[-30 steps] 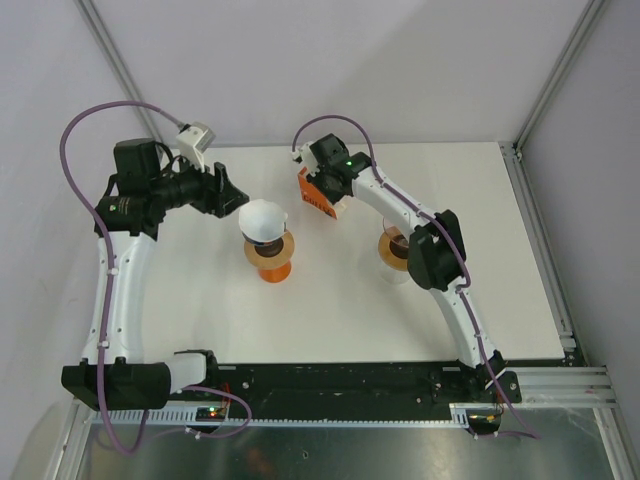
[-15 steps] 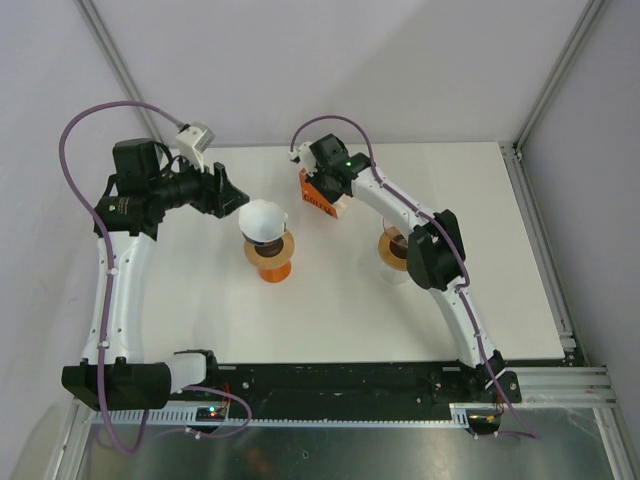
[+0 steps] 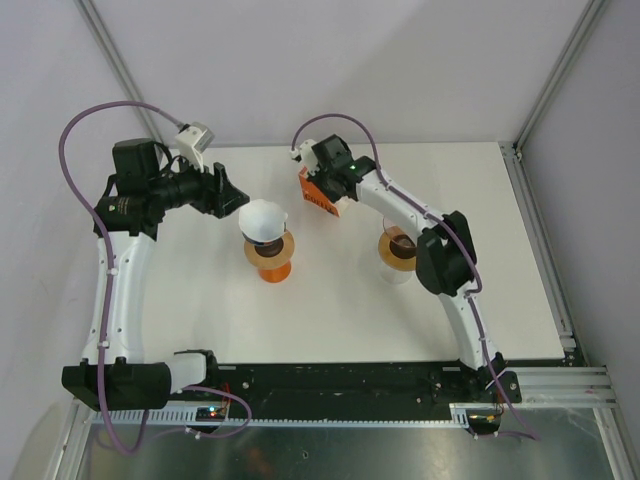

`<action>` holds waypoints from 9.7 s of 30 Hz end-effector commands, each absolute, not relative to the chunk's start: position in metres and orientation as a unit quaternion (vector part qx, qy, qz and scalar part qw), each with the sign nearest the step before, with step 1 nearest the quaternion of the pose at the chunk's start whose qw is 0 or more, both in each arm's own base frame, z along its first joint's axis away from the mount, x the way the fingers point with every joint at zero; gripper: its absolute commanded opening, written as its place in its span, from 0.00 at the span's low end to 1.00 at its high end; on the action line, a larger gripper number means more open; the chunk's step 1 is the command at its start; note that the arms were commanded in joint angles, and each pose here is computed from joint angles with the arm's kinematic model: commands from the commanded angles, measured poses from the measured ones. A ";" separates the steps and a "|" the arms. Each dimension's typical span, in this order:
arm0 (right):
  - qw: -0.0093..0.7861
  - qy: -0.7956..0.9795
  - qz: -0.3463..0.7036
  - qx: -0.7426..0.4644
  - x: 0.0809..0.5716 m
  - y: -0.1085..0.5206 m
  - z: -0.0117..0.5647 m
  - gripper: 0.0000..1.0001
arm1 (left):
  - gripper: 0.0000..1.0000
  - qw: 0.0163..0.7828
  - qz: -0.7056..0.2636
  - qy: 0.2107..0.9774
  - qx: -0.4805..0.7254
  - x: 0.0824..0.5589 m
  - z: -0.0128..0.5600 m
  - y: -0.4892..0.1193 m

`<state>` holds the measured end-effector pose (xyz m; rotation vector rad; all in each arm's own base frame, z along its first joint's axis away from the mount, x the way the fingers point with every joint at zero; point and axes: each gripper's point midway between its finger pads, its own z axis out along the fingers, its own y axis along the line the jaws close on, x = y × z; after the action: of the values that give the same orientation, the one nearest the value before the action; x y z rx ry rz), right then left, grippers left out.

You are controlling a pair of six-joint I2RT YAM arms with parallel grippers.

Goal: Place the coffee filter in the dripper

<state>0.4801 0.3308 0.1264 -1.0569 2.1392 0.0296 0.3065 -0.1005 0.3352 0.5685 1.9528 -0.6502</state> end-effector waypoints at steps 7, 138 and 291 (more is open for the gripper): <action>0.474 0.792 0.025 -0.383 0.478 0.333 0.231 0.00 | 0.75 0.504 -0.267 0.781 0.254 0.302 0.346 -0.102; 0.443 0.491 -0.224 -0.716 0.225 0.293 0.301 0.00 | 0.00 0.534 -0.155 0.690 0.464 0.254 0.416 -0.271; 0.263 0.926 0.028 -0.268 0.288 0.149 0.221 0.00 | 0.66 0.551 -0.148 0.717 0.401 0.296 0.411 -0.221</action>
<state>0.2842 0.1447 0.2174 -0.7330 2.5285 0.0427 0.2976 -0.2219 0.3858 0.9662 1.7815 -0.3407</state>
